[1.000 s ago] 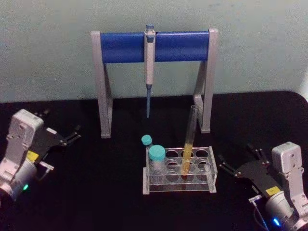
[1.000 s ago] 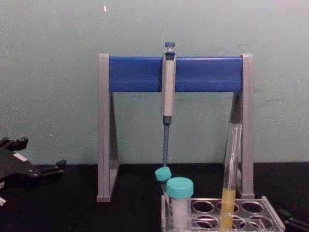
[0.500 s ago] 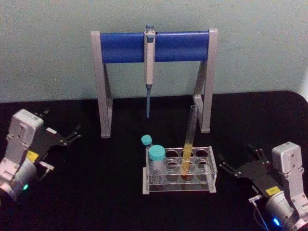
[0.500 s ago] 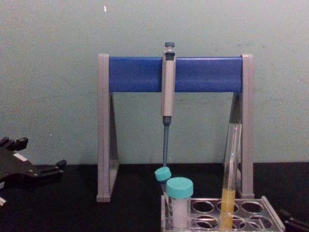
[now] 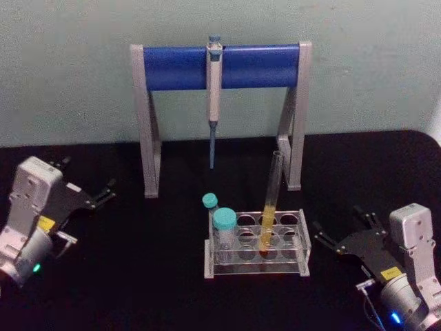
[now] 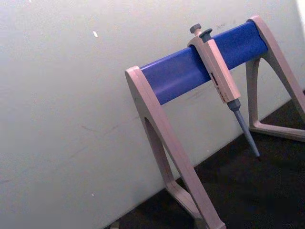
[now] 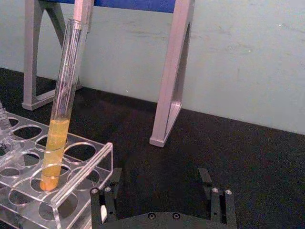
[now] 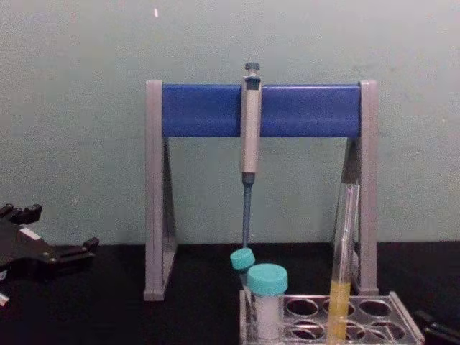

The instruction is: Pick up the test tube from the test tube rack, shake it, then place it back into the test tube rack.

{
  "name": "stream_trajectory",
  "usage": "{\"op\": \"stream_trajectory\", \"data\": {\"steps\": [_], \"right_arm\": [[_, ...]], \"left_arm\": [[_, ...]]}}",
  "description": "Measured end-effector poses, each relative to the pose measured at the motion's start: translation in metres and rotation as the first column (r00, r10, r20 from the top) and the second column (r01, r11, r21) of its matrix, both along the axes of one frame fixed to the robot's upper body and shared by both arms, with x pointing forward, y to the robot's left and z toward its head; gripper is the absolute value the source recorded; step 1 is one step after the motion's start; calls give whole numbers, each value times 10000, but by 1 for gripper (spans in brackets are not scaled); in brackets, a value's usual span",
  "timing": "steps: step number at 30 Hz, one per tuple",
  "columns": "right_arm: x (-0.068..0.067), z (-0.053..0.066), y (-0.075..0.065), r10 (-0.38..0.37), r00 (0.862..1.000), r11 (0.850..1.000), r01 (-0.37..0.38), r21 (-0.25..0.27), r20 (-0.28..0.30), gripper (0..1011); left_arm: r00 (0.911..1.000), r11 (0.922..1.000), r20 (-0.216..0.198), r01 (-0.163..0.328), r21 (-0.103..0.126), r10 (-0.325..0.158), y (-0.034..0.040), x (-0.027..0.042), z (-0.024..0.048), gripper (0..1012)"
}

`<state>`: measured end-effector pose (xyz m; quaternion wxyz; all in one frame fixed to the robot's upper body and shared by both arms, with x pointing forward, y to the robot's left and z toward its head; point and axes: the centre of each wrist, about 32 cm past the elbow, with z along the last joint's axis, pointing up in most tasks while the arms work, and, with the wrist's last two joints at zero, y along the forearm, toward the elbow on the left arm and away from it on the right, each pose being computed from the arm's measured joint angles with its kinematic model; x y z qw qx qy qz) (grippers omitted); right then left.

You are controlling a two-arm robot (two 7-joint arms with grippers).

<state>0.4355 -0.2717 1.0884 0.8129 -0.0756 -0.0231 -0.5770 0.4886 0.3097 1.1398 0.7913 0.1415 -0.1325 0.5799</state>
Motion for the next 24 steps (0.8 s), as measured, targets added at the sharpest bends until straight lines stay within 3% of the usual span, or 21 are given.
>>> {"op": "stream_trajectory", "data": {"steps": [24], "right_arm": [[0,0,0,0,10000,10000,0,8,-1,1000]], "left_arm": [[10000,10000,0,-1,0,1,0,0,0,1010]]}}
